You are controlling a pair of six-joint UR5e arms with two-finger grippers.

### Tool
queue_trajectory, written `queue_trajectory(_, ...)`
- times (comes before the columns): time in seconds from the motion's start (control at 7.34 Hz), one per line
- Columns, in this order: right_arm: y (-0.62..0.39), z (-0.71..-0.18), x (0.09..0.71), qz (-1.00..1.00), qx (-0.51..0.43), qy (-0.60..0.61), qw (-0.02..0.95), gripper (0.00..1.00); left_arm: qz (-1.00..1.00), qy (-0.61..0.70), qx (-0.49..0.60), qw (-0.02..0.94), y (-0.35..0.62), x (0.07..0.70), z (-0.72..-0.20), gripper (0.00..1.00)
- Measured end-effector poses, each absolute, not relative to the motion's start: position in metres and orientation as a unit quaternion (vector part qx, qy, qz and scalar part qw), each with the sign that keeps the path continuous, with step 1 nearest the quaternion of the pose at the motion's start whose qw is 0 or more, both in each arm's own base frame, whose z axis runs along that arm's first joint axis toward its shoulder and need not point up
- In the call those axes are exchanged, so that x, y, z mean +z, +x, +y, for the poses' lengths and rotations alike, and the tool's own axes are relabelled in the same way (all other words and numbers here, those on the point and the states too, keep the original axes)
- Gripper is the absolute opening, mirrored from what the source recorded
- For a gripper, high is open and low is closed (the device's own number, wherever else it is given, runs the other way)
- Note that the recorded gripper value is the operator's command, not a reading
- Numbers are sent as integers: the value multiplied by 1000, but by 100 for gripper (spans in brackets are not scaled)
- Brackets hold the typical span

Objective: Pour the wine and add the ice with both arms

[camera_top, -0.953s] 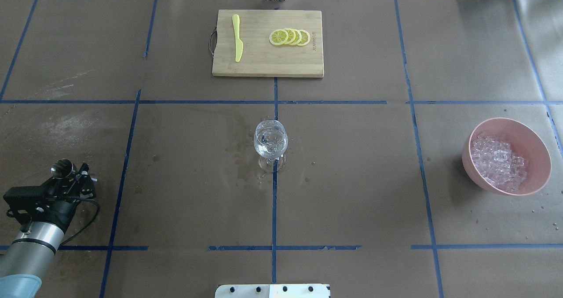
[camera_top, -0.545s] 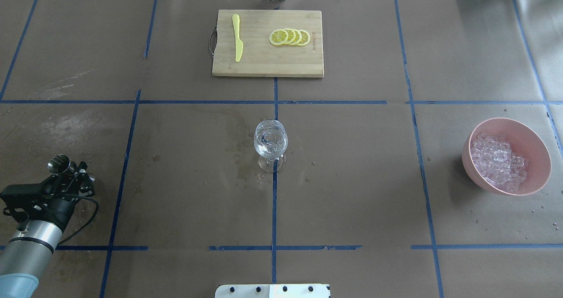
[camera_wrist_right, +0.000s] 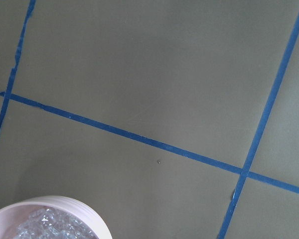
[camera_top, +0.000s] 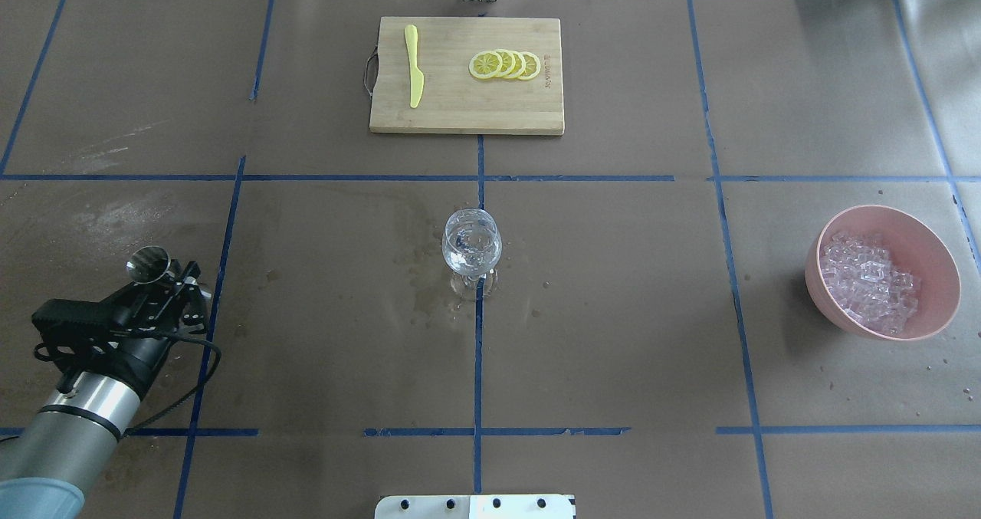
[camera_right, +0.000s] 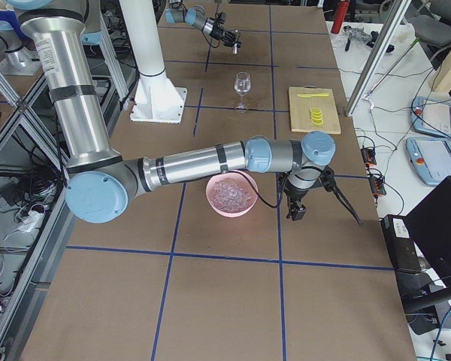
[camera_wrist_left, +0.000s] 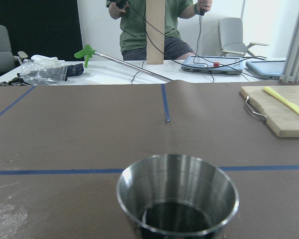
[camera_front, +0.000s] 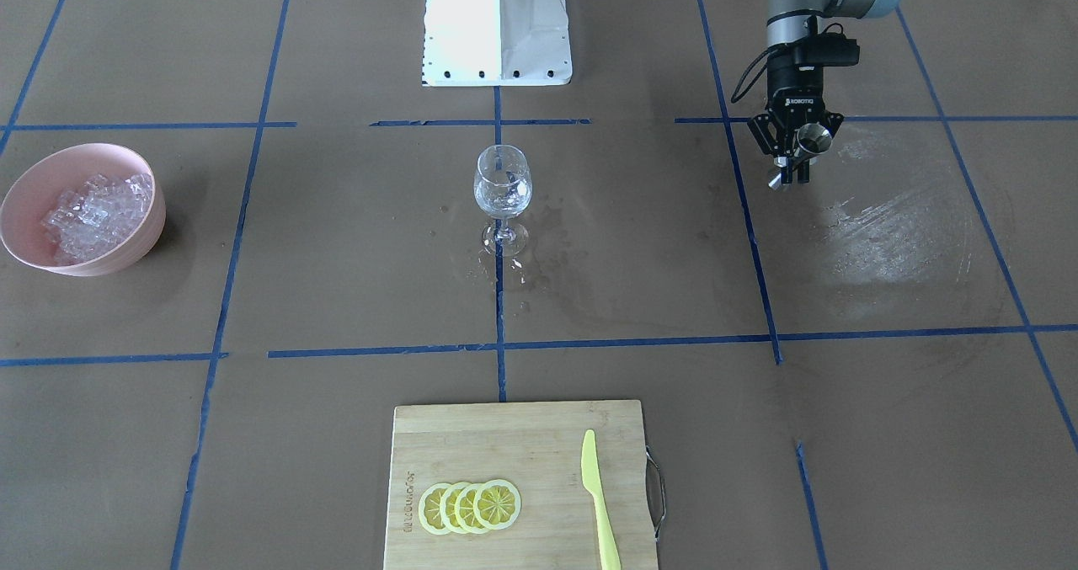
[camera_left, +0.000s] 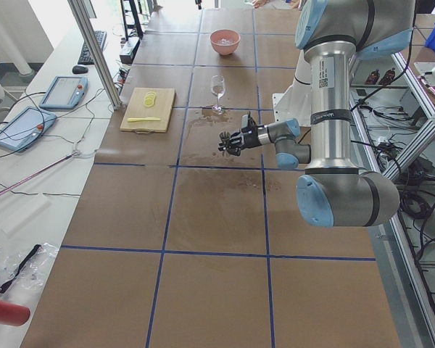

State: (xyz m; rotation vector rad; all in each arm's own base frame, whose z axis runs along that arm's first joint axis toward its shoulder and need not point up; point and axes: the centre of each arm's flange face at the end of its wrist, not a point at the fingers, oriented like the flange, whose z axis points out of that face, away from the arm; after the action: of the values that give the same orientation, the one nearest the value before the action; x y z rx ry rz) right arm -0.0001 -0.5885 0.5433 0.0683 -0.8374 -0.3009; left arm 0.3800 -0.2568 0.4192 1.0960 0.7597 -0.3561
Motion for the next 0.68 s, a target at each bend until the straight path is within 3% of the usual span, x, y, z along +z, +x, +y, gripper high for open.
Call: queue_trajectory(0.68, 0, -587, 550, -403, -144, 27, 903, 100, 377, 570, -96, 724, 422, 266, -288, 0)
